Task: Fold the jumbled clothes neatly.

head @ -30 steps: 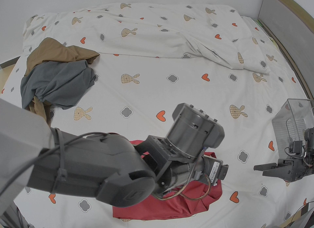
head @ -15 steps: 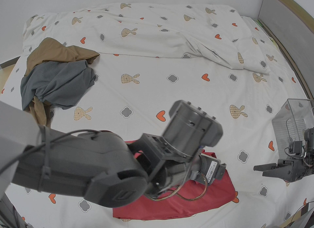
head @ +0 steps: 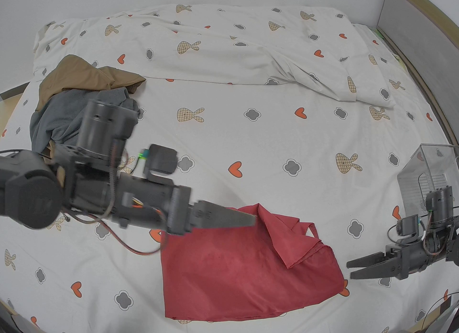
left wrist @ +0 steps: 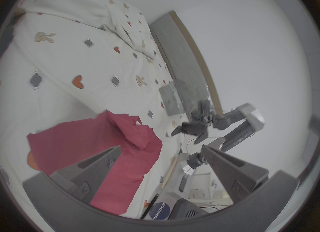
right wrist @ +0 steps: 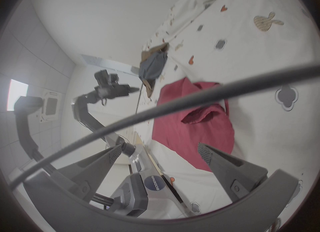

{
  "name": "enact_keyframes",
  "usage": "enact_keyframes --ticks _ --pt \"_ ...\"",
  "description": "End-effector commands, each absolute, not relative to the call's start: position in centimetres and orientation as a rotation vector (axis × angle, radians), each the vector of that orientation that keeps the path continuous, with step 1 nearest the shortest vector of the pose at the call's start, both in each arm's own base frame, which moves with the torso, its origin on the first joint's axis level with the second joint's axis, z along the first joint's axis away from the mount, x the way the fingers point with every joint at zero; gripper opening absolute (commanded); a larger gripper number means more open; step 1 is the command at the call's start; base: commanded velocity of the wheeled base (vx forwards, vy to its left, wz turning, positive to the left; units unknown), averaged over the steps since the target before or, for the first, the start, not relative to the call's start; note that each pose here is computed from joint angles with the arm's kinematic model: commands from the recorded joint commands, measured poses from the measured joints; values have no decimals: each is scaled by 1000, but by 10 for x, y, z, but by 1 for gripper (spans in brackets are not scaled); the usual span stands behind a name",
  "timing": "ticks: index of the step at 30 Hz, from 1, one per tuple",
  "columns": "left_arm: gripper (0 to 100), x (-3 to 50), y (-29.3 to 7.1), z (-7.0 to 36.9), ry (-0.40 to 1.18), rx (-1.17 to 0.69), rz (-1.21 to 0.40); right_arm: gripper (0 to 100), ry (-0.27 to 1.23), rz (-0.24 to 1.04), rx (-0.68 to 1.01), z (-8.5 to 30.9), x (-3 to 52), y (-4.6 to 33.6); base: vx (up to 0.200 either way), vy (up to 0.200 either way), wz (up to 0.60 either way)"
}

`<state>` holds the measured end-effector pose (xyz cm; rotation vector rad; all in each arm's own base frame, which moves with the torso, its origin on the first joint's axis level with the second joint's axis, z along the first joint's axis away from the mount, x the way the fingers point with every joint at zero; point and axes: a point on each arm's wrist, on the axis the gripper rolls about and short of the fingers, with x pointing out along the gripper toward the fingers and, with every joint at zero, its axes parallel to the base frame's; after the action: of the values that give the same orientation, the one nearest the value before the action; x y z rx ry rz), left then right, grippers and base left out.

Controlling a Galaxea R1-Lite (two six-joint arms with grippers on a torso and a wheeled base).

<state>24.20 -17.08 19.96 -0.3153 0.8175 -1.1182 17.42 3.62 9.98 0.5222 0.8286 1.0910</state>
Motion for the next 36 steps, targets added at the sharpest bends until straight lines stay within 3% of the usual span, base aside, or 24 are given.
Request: enact_keyframes --ticks 1,9,26,36 --pt "100 219 -77 220 687 -471 -1087 100 1011 1095 412 86 188 87 0 0 0" --pt "100 216 -60 221 647 -486 -1024 100 1129 1100 443 71 200 109 0 0 0" --pt "100 201 -55 231 597 -470 -1025 100 1097 986 393 63 240 121 0 0 0" --pt "100 200 -55 228 604 -471 -1025 100 1013 977 430 81 277 135 0 0 0"
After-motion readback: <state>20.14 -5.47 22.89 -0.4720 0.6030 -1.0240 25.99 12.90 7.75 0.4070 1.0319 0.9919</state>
